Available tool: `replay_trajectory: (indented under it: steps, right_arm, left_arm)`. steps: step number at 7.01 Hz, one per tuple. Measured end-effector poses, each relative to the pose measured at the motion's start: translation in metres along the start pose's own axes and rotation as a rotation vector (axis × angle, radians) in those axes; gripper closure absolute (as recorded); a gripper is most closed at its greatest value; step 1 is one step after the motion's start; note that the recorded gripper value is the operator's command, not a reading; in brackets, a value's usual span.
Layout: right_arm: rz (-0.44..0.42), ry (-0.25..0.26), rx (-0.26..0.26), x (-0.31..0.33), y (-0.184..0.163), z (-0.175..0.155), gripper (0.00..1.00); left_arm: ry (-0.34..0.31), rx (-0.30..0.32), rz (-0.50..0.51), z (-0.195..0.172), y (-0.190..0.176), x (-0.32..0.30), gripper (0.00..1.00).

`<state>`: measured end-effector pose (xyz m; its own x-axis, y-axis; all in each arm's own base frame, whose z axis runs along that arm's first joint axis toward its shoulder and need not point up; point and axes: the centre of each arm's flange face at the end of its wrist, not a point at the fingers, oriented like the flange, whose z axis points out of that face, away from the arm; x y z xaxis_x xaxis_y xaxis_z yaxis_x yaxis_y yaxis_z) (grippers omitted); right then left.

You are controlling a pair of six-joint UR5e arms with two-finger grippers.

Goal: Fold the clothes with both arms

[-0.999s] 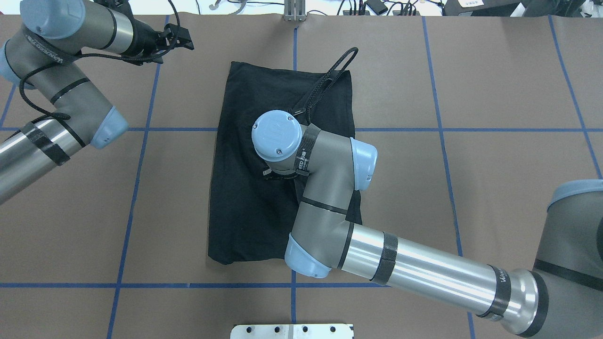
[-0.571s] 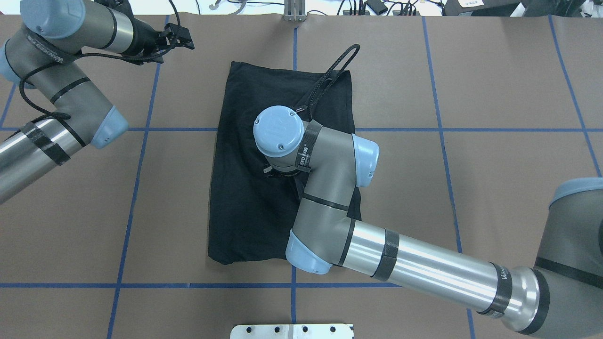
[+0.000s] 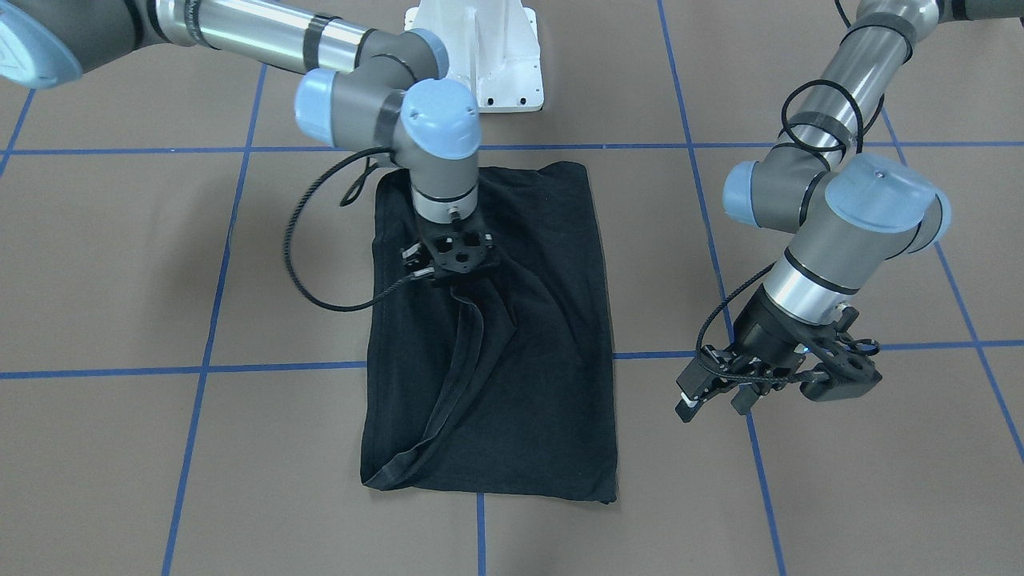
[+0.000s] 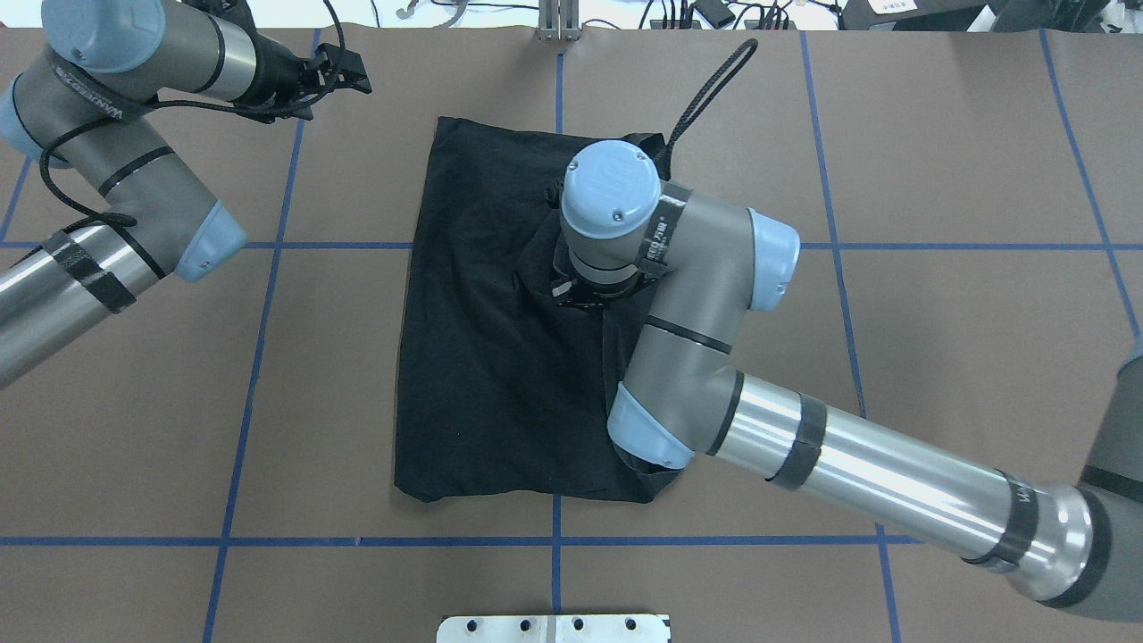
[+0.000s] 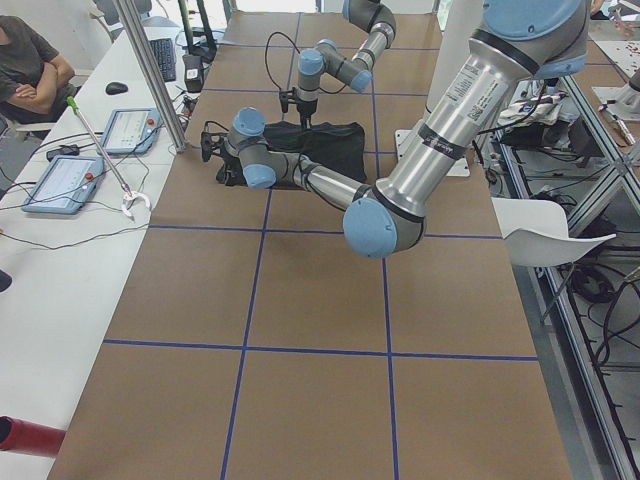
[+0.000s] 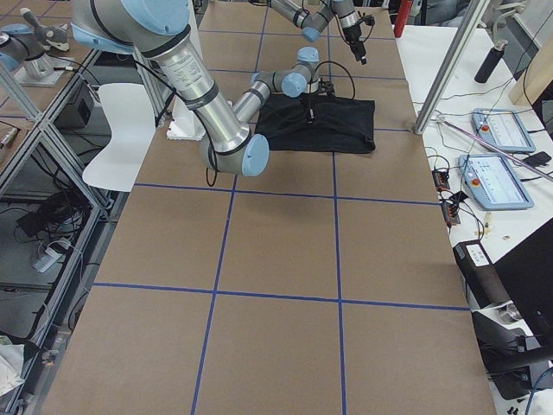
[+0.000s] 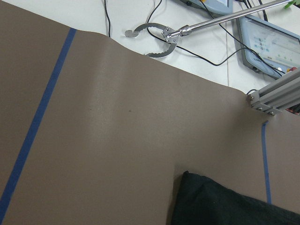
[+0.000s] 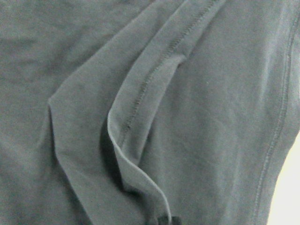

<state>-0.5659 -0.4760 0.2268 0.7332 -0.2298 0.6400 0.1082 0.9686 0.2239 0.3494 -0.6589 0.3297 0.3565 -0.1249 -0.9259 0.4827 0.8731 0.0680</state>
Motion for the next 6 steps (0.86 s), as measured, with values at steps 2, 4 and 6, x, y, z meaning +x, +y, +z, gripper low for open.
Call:
replay_trajectory:
  steps: [2,4,6]
  right_arm:
    - [0.004,-0.024,-0.043,0.069,0.052,-0.001,1.0]
    - [0.011,-0.031,-0.066,0.102,0.076,-0.004,1.0]
    - [0.016,-0.026,-0.068,0.108,0.078,-0.003,0.01]
  left_arm:
    - [-0.003,0.001,-0.005,0.001,0.001,-0.003,0.0]
    - [-0.008,0.0,-0.009,0.002,0.002,-0.007,0.0]
    - [-0.01,0.0,-0.01,0.002,0.002,-0.008,0.0]
